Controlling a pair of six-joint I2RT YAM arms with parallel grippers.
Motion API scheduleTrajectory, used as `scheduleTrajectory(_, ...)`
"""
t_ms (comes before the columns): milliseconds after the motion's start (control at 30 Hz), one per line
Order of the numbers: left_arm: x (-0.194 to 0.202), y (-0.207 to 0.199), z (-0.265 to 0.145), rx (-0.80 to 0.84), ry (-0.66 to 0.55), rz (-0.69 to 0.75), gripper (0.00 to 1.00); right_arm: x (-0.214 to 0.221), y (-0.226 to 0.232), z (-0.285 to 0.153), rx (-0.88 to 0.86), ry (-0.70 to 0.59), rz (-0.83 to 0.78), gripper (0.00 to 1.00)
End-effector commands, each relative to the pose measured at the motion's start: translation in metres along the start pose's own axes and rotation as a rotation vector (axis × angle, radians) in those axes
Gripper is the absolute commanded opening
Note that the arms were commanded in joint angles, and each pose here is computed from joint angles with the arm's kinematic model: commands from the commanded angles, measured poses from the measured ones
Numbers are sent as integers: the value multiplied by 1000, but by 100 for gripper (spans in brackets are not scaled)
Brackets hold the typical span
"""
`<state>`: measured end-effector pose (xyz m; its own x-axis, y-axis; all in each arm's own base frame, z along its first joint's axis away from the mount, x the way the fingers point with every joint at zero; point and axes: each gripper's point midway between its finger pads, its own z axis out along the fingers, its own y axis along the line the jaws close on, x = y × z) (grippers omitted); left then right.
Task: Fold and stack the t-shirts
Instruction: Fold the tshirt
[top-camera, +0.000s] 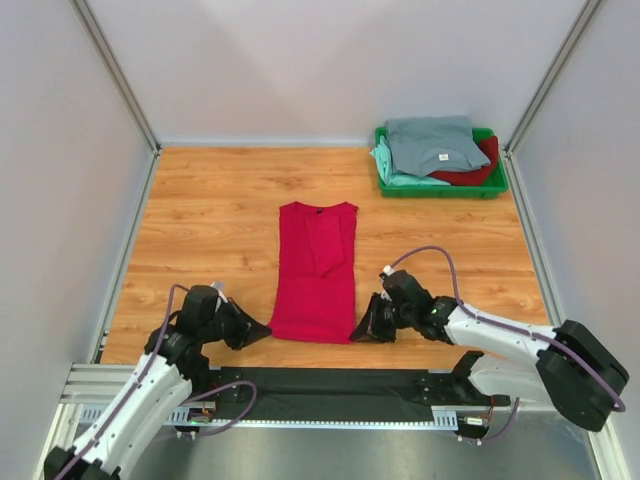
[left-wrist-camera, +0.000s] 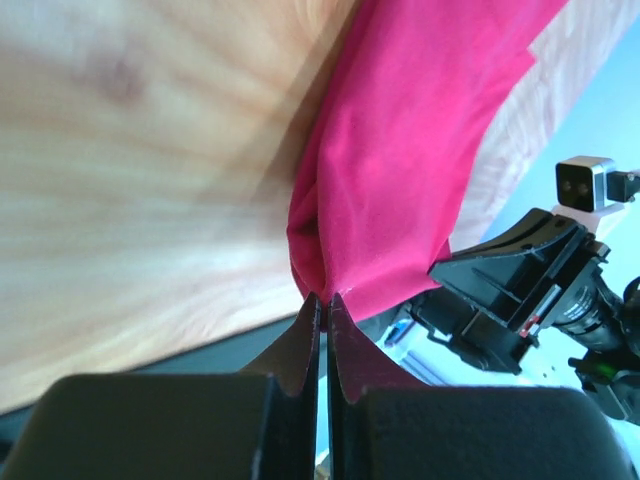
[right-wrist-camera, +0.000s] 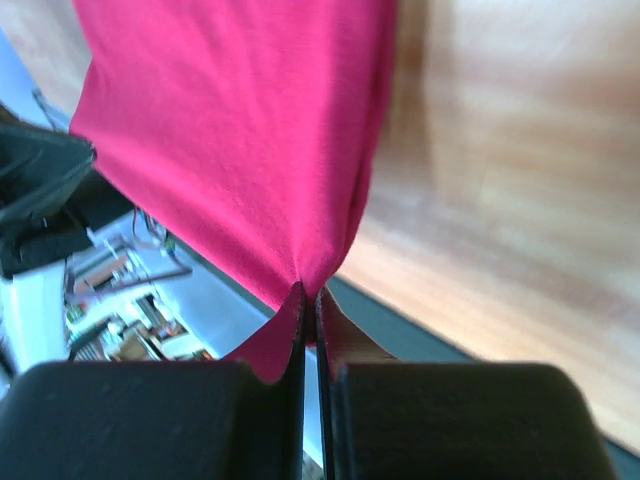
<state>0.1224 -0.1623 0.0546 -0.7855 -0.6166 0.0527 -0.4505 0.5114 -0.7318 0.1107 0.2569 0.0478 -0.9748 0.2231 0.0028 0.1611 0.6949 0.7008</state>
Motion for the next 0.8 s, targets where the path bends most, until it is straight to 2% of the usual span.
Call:
scheduleTrajectory(0, 25, 31, -19, -112, 63, -99, 0, 23, -13, -11, 59, 41, 4, 0)
scheduleTrajectory(233, 29, 9, -47, -27, 28, -80, 0, 33, 5, -38, 36, 38, -57, 0)
scheduleTrajectory(300, 25, -11, -58, 12, 2, -40, 0, 29, 13, -45, 41, 30, -86, 0)
scheduleTrajectory(400, 11, -41, -62, -9, -16, 9, 0, 8, 52, -62, 3, -1, -124, 0)
scheduleTrajectory(467, 1, -70, -69, 14, -37, 50, 0, -12, 59, -71, 22, -32, -117, 0)
scheduleTrajectory(500, -8, -88, -67, 8, -45, 79, 0, -24, 77, -76, -3, -41, -151, 0)
scheduleTrajectory(567, -19, -104, -61, 3, -48, 109, 0, -42, 89, -81, -14, -50, -150, 0)
scheduleTrajectory(767, -70, -153, -36, -4, -56, 147, 0, -104, 123, -74, -74, -6, -127, 0)
